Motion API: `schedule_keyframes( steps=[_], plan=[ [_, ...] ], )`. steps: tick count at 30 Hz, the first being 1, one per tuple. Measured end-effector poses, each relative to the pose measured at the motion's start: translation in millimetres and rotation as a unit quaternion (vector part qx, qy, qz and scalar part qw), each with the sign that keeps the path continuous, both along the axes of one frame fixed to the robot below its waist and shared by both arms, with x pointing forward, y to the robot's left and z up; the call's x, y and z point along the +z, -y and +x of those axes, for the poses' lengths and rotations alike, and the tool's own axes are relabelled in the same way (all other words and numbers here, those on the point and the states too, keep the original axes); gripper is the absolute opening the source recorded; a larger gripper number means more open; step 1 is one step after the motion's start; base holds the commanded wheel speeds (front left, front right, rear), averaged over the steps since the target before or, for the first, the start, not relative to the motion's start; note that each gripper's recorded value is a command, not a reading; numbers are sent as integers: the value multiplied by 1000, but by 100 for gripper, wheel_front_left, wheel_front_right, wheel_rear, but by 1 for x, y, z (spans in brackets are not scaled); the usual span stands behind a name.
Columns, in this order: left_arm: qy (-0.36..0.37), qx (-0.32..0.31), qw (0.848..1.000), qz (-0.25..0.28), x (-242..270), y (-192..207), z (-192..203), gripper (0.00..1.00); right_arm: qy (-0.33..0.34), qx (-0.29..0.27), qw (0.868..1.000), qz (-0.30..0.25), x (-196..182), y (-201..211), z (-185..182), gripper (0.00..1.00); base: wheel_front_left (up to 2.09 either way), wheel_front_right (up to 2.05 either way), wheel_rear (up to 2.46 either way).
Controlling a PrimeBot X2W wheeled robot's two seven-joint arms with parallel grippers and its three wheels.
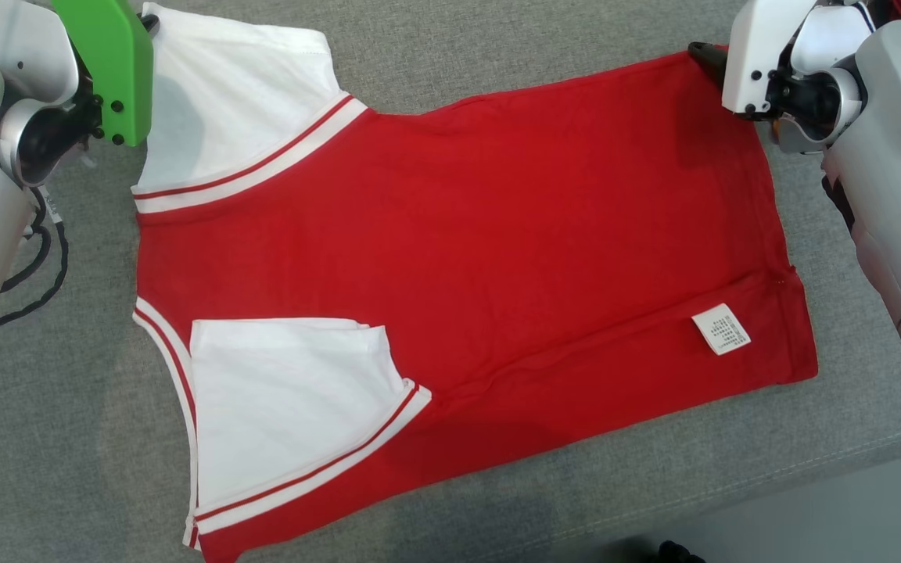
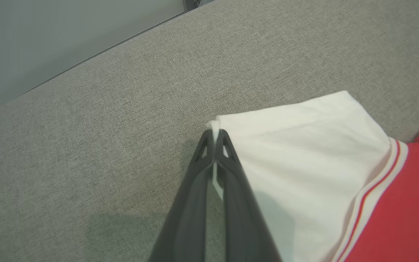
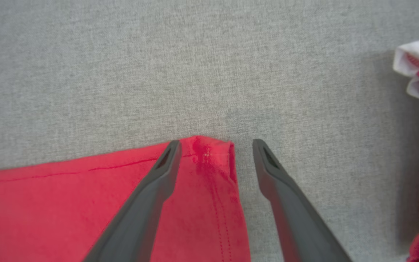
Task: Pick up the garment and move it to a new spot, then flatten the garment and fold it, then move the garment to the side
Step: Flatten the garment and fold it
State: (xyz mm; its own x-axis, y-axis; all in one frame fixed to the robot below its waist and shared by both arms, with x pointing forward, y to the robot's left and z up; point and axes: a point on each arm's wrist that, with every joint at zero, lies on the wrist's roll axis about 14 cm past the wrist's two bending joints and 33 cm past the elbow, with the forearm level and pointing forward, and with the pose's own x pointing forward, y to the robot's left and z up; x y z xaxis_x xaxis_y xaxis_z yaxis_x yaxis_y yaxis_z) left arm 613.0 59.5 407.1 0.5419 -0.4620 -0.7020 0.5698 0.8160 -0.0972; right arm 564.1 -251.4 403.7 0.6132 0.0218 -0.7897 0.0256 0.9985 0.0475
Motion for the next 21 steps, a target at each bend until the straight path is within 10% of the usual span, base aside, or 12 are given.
schedule_keyframes(
  steps=[7,11,12,21],
  plan=[
    [8,-3,1000,-5,5,3,-3,0,5,1,1000,0,-1,-3,-1,92,0,0,0],
    [9,-4,1000,-6,5,2,-4,0,0,-2,1000,4,-11,-5,-7,7,0,0,0],
    [10,-3,1000,-8,5,2,-4,0,1,-2,1000,4,-11,-5,-7,0,0,0,0],
    [58,2,998,-38,25,5,2,0,58,-1,998,-10,8,2,5,0,0,0,0]
  ],
)
